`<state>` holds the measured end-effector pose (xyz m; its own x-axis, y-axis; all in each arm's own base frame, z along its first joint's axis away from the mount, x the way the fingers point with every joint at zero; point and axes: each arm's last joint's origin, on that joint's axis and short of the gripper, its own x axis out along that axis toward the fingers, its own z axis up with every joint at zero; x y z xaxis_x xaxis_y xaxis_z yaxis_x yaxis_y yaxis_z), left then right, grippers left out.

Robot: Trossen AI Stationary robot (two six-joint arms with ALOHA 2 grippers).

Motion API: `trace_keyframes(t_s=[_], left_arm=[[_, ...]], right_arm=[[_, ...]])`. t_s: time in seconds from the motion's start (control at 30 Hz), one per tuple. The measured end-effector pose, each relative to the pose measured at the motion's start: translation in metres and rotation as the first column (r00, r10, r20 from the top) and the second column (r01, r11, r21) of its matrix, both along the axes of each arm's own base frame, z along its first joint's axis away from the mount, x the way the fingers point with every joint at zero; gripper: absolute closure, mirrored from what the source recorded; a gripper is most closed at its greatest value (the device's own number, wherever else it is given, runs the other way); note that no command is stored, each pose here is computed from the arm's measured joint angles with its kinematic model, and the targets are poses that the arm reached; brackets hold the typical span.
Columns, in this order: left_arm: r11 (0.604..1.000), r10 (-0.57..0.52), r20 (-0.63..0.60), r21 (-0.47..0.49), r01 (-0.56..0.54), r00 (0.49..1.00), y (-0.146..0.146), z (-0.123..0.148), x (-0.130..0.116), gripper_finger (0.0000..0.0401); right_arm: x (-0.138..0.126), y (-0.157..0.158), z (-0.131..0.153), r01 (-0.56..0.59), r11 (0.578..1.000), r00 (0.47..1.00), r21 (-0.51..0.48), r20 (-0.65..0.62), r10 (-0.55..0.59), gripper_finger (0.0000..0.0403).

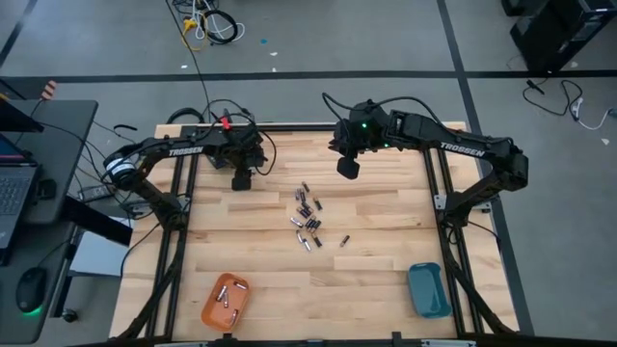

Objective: Sort batteries
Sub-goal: Put the silver battery into the orange bin

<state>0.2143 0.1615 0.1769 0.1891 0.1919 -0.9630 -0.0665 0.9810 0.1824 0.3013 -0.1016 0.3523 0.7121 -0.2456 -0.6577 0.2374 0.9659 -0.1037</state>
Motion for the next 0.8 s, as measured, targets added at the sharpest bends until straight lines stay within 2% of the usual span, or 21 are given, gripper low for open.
trace_keyframes(t_s=[0.43, 0.8], left_arm=[[0.999, 0.002, -0.075, -0.045, -0.006, 0.997, 0.006, -0.028, 0.007, 0.0242], [0.998, 0.014, -0.094, -0.063, -0.020, 0.995, 0.007, -0.035, 0.008, 0.0245]], right_arm=[[0.000, 0.001, 0.000, 0.003, 1.000, 1.000, 0.007, -0.001, -0.003, 0.0357], [0.000, 0.001, 0.000, -0.001, 1.000, 1.000, 0.002, -0.001, 0.001, 0.0357]])
